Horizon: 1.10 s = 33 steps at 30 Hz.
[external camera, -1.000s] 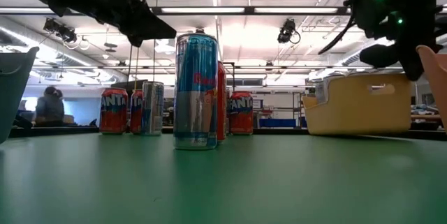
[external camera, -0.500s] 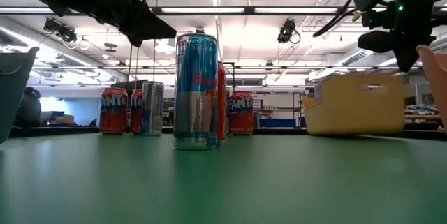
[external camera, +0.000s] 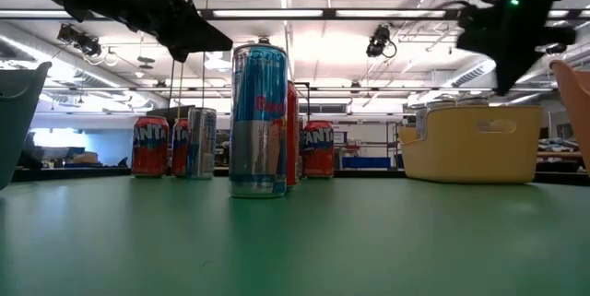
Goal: Sort soda cans
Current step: Put the orange soda can into the orange bin
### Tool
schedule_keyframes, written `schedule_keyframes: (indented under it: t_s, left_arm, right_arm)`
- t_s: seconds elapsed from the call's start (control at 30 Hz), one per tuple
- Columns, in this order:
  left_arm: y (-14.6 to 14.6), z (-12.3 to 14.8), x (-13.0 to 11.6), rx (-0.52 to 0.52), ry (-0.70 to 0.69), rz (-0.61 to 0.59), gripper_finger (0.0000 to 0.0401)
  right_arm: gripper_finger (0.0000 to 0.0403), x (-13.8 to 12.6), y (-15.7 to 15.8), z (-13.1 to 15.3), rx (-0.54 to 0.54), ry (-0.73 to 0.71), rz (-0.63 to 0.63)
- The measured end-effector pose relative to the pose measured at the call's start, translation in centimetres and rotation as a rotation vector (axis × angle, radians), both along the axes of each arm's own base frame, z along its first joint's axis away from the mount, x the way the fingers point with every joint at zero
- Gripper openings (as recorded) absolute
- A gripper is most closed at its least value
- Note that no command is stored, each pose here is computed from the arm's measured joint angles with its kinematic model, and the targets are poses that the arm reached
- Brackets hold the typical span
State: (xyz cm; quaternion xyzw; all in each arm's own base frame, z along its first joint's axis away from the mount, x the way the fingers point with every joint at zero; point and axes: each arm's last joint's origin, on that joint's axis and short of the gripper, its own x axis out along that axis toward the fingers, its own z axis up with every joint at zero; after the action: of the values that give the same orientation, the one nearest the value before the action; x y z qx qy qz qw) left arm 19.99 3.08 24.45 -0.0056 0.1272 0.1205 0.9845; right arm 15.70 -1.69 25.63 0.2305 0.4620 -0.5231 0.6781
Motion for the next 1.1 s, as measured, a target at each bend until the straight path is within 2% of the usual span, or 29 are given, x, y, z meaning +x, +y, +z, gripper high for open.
schedule_keyframes:
  t_s: [0.1, 0.2, 0.37, 0.47, 0.57, 0.67, 0.8, 1.0, 1.1]
  left_arm:
    - [0.0, 0.0, 0.0, 0.000, 0.000, 0.000, 0.0050]
    - [0.0, 0.0, 0.0, 0.000, 0.000, 0.000, 0.0050]
    - [0.0, -0.1, 0.0, -0.002, 0.005, 0.000, 0.0050]
    - [0.3, 0.0, -0.1, -0.041, -0.009, 0.078, 0.0050]
    - [1.0, 0.0, -0.2, -0.061, -0.020, 0.164, 0.0042]
    - [1.5, 0.1, -0.3, -0.066, -0.035, 0.130, 0.0020]
    - [2.3, -0.3, -0.5, -0.062, -0.106, 0.095, 0.0005]
    - [3.0, -2.5, -1.6, -0.075, -0.213, -0.027, 0.0003]
    - [3.1, -3.2, -2.0, -0.073, -0.215, -0.030, 0.0003]
  right_arm:
    - [0.0000, 2.2, 0.5, 0.2, -0.002, -0.147, 0.168]
    - [0.0000, 3.7, 0.6, 0.6, -0.031, -0.235, 0.271]
    - [0.0000, 4.3, -0.7, -0.1, -0.045, -0.164, 0.269]
    - [0.0000, 5.5, -1.4, -0.2, -0.064, -0.184, 0.368]
    - [0.0001, 8.0, -2.1, 0.6, -0.143, -0.337, 0.518]
    - [0.0012, 10.5, -3.4, 1.5, -0.233, -0.515, 0.623]
    - [0.0042, 12.8, -6.0, 1.3, -0.293, -0.664, 0.688]
    - [0.0119, 15.2, -9.5, -1.1, -0.395, -0.685, 0.661]
    - [0.0172, 15.8, -10.7, -2.3, -0.419, -0.681, 0.639]
